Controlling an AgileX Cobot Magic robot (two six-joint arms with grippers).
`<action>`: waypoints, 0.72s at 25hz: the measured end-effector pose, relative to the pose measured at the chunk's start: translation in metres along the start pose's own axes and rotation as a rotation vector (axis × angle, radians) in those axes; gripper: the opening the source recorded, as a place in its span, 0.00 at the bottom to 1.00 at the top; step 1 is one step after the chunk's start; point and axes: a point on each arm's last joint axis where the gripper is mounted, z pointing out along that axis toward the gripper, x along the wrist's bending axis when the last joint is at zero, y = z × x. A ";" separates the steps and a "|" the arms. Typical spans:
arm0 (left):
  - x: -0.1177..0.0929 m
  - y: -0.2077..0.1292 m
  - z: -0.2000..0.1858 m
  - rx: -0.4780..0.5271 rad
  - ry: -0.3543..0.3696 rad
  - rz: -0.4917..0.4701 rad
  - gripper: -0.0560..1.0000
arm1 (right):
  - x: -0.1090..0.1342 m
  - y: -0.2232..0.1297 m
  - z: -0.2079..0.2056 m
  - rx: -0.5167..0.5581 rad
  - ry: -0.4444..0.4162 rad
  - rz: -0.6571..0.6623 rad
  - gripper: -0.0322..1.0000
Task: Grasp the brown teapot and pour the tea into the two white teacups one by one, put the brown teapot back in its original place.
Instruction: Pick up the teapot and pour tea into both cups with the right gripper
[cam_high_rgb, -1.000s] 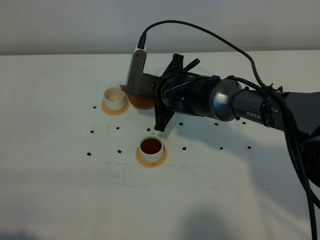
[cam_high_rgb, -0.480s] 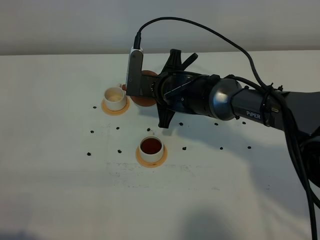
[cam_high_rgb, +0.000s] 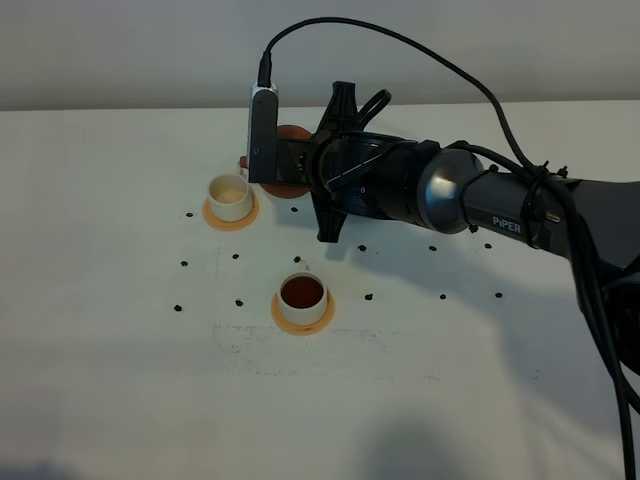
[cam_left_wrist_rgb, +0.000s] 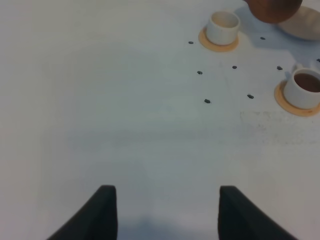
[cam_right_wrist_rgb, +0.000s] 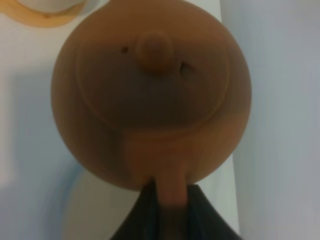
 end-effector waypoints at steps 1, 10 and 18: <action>0.000 0.000 0.000 0.000 0.000 0.000 0.50 | 0.000 0.000 0.000 0.000 0.000 -0.011 0.11; 0.000 0.000 0.000 0.000 0.000 0.000 0.50 | -0.001 0.004 -0.001 -0.010 -0.015 -0.074 0.11; 0.000 0.000 0.000 0.000 0.000 0.000 0.50 | -0.004 0.007 -0.003 -0.024 -0.036 -0.104 0.11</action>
